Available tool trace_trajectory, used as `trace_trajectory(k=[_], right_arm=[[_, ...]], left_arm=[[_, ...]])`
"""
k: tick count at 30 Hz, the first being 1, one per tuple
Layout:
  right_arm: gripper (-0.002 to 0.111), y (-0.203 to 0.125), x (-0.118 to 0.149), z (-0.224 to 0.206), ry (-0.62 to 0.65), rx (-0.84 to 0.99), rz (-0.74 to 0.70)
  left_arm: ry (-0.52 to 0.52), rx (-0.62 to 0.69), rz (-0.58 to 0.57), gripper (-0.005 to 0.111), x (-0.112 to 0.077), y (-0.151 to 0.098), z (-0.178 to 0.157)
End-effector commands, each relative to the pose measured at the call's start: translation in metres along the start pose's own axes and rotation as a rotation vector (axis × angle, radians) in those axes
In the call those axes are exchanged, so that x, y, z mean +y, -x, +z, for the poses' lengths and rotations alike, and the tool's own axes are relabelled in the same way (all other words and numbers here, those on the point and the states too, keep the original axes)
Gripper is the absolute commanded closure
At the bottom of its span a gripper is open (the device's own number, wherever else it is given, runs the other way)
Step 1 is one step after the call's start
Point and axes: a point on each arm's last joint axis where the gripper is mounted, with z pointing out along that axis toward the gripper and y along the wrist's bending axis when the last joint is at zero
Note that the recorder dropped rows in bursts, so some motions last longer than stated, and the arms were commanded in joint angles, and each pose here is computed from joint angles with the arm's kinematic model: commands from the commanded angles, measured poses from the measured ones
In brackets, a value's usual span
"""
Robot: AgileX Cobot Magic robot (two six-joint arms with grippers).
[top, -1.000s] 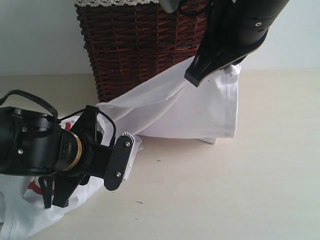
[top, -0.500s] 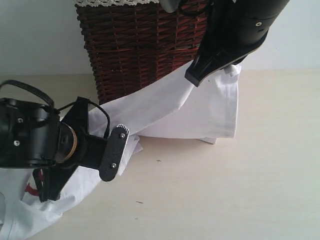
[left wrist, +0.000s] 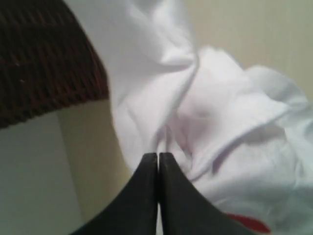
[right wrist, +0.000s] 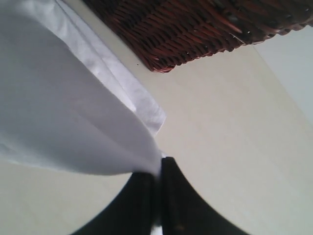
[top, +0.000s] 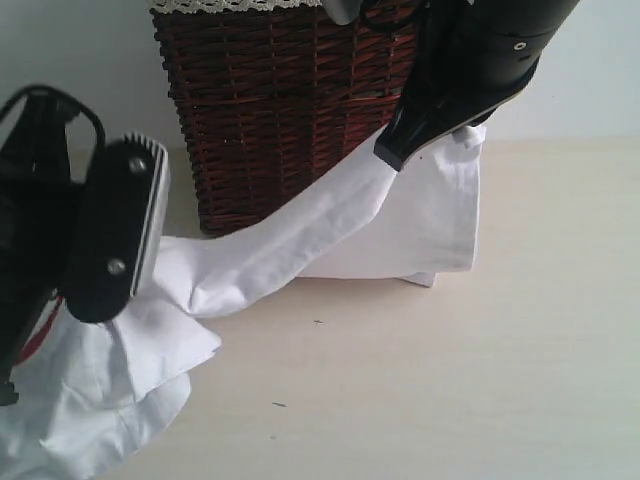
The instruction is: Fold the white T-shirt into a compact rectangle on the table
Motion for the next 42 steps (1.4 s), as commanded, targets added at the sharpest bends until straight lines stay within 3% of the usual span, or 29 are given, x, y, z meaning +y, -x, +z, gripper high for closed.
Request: trace_trajectory(k=[1, 6, 13, 15, 17, 24, 27, 29, 30, 32, 34, 39, 42], right_arm=[[0.108, 0.001, -0.005, -0.002, -0.019, -0.013, 0.001], [0.108, 0.001, -0.005, -0.002, -0.019, -0.013, 0.001], [0.108, 0.001, -0.005, -0.002, -0.019, -0.009, 0.001], [0.108, 0.001, -0.005, -0.002, -0.019, -0.009, 0.001], [0.108, 0.0, -0.005, -0.002, -0.02, -0.007, 0.001], [0.108, 0.0, -0.005, -0.002, -0.02, -0.007, 0.003], [0.108, 0.0, -0.006, -0.002, -0.037, 0.001, -0.005], [0.108, 0.0, -0.008, -0.003, -0.061, 0.0, -0.008], [0.108, 0.0, -0.009, -0.003, -0.069, 0.0, -0.003], [0.108, 0.0, -0.01, -0.003, -0.076, -0.003, 0.003], [0.108, 0.0, -0.009, -0.002, -0.074, -0.001, 0.003], [0.108, 0.001, -0.004, 0.008, -0.051, 0.044, 0.001], [0.108, 0.001, -0.003, 0.01, -0.052, 0.044, -0.002]], left_arm=[[0.046, -0.167, -0.059, 0.107, 0.014, 0.002, -0.044], [-0.174, -0.222, -0.069, 0.107, -0.002, 0.003, -0.06], [-0.515, -0.193, 0.001, 0.107, -0.048, 0.01, -0.026], [-0.543, -0.199, 0.007, 0.106, -0.058, 0.011, -0.014], [-0.506, -0.226, 0.001, 0.101, -0.061, 0.014, -0.004], [-0.336, -0.354, -0.101, 0.045, -0.043, 0.021, -0.014], [-0.292, -0.391, -0.339, 0.047, -0.036, 0.019, -0.029], [-0.386, -0.361, -0.553, 0.058, -0.041, 0.016, -0.037], [-0.458, -0.336, -0.564, 0.063, -0.048, 0.015, -0.038], [-0.619, -0.285, -0.507, 0.075, -0.068, 0.015, -0.035], [-0.672, -0.272, -0.501, 0.08, -0.081, 0.018, -0.027], [-0.584, -0.21, -0.212, 0.056, -0.116, 0.034, 0.018], [-0.569, -0.201, -0.072, 0.055, -0.131, 0.048, 0.027]])
